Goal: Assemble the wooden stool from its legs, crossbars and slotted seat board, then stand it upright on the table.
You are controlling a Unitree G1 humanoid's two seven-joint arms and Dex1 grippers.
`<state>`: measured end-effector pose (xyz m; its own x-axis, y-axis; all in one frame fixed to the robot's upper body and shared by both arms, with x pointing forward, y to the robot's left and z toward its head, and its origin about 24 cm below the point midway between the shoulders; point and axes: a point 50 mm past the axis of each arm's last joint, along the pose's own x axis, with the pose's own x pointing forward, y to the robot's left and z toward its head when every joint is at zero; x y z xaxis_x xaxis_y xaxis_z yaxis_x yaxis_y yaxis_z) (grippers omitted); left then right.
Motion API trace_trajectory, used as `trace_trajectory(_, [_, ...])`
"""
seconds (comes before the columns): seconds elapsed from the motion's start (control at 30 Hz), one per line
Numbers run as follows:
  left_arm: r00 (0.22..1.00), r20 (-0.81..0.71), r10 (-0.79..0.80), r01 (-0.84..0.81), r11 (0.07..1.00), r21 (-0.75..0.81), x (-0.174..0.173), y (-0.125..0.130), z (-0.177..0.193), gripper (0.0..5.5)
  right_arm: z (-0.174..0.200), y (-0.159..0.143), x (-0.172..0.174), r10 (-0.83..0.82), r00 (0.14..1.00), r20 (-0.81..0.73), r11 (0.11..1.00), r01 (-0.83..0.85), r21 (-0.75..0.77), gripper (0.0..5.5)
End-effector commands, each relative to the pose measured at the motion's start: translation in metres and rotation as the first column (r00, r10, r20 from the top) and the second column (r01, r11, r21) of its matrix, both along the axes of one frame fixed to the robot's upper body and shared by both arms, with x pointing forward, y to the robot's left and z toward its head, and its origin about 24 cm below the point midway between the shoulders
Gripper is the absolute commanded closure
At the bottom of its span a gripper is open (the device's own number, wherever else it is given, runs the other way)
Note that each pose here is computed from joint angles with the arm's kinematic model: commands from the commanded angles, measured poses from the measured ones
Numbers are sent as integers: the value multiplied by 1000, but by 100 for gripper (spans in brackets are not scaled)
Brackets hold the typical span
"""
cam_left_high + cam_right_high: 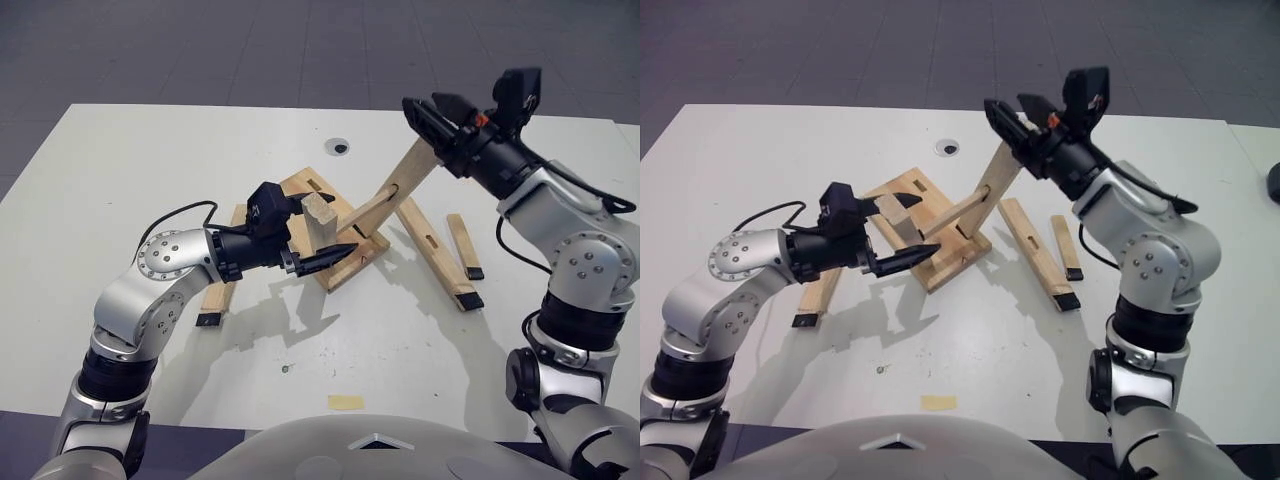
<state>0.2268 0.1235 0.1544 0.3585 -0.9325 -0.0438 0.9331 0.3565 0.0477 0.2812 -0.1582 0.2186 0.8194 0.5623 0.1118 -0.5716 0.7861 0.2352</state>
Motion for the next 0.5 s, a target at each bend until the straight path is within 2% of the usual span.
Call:
trace_trajectory(0.03, [999, 50, -9, 10, 1000, -11, -2, 1, 17, 41, 41, -4, 4, -9, 994, 109, 991, -5, 130, 152])
trace_trajectory(0.1, [997, 78, -9, 11, 999, -33, -3, 2, 27, 10, 74, -13, 6, -46, 978, 205, 976, 1, 217, 118])
trace_trajectory(0.17, [994, 105, 7, -2, 999, -48, -2, 4, 36, 10, 100, -20, 7, -84, 957, 277, 952, -4, 306, 85])
trace_trajectory(0.23, [993, 117, 17, -9, 998, -64, -1, 6, 42, 10, 113, -27, 9, -125, 946, 298, 916, -6, 402, 59])
trace_trajectory(0.27, [993, 118, 19, -11, 998, -68, 0, 5, 43, 10, 108, -28, 13, -140, 953, 269, 902, 11, 431, 41])
trace_trajectory(0.33, [994, 108, 21, -13, 997, -72, 2, 5, 42, 10, 68, -19, 24, -110, 984, 140, 913, 44, 406, 12])
trace_trajectory(0.37, [994, 103, 23, -16, 998, -68, 2, 4, 40, 10, 39, -13, 30, -113, 992, 51, 943, 91, 319, 12])
trace_trajectory(0.43, [995, 96, 18, -11, 997, -71, 3, 1, 39, 10, -28, 2, 26, -37, 988, -151, 992, 55, 115, 12])
trace_trajectory(0.5, [995, 94, 31, -23, 997, -77, 5, 1, 39, 10, -55, 11, 16, 11, 973, -231, 1000, -7, 18, 12])
